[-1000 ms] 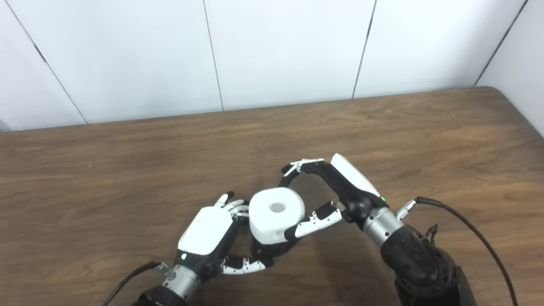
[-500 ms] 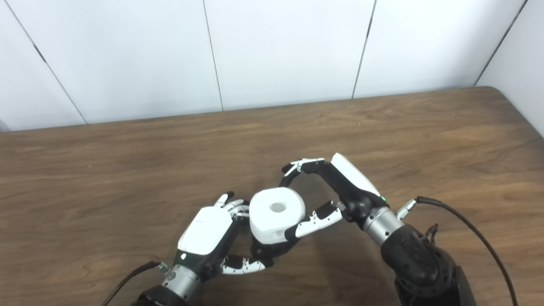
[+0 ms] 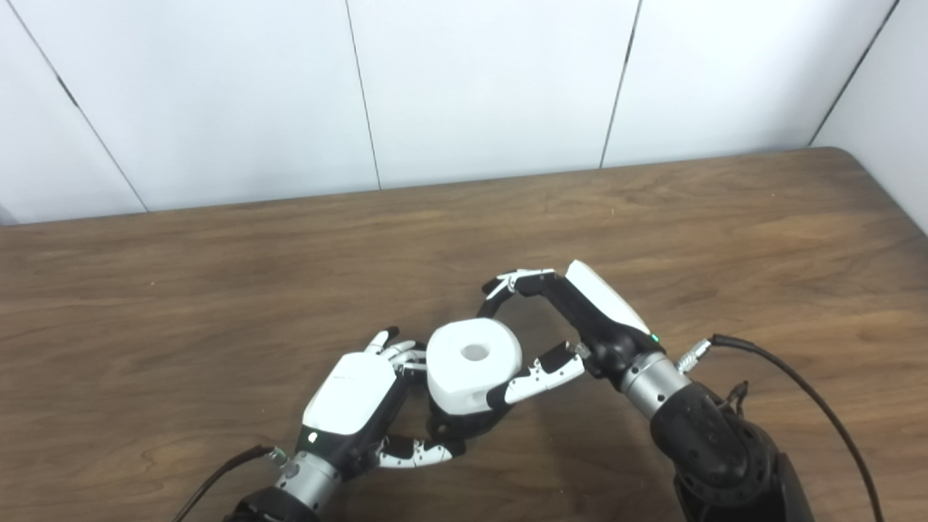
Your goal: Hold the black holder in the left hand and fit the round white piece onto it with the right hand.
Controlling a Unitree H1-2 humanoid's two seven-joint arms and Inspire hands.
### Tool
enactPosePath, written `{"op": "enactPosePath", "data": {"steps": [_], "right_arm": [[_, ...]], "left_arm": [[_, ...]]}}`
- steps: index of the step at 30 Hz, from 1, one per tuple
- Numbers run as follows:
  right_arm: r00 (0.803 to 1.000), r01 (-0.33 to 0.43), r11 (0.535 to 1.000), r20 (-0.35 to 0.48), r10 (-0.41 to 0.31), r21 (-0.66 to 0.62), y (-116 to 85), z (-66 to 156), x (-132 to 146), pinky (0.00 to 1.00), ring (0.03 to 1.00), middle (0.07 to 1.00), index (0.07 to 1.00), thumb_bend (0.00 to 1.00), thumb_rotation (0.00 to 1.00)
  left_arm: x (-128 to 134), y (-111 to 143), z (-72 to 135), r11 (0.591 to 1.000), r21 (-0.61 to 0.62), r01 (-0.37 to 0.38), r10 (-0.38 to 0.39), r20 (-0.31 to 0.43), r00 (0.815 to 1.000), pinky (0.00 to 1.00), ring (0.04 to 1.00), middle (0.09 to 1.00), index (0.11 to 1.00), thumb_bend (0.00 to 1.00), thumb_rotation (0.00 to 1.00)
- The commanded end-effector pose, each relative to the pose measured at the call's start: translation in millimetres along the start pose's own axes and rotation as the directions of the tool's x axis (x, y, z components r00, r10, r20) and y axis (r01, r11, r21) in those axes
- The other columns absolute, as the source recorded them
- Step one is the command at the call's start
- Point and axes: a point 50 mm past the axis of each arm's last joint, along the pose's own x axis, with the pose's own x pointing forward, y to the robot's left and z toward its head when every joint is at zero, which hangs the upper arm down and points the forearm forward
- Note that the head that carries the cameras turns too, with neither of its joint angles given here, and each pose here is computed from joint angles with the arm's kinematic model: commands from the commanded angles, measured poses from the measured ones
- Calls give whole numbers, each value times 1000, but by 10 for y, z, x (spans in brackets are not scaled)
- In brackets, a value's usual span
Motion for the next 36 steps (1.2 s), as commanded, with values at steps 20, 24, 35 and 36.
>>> {"op": "enactPosePath", "data": {"steps": [20,24,35,36], "right_arm": [[999,46,999,24,-45,-24,-151,38,4,892,878,765,481,525,136],[999,44,999,26,-44,-26,-158,37,2,896,877,763,481,525,137],[999,20,1000,26,-19,-23,-93,43,-14,852,877,763,481,525,136],[1000,17,1000,26,-16,-22,-85,42,-14,858,879,765,482,525,136]], "left_arm": [[-44,3,-43,999,20,41,-41,3,999,995,872,775,485,522,51],[-44,9,-46,999,21,44,-44,2,999,994,871,776,485,522,51],[-39,4,-40,999,22,48,-48,2,999,992,872,776,485,522,52],[-37,4,-40,999,22,49,-49,1,999,992,872,777,485,522,52]]}}
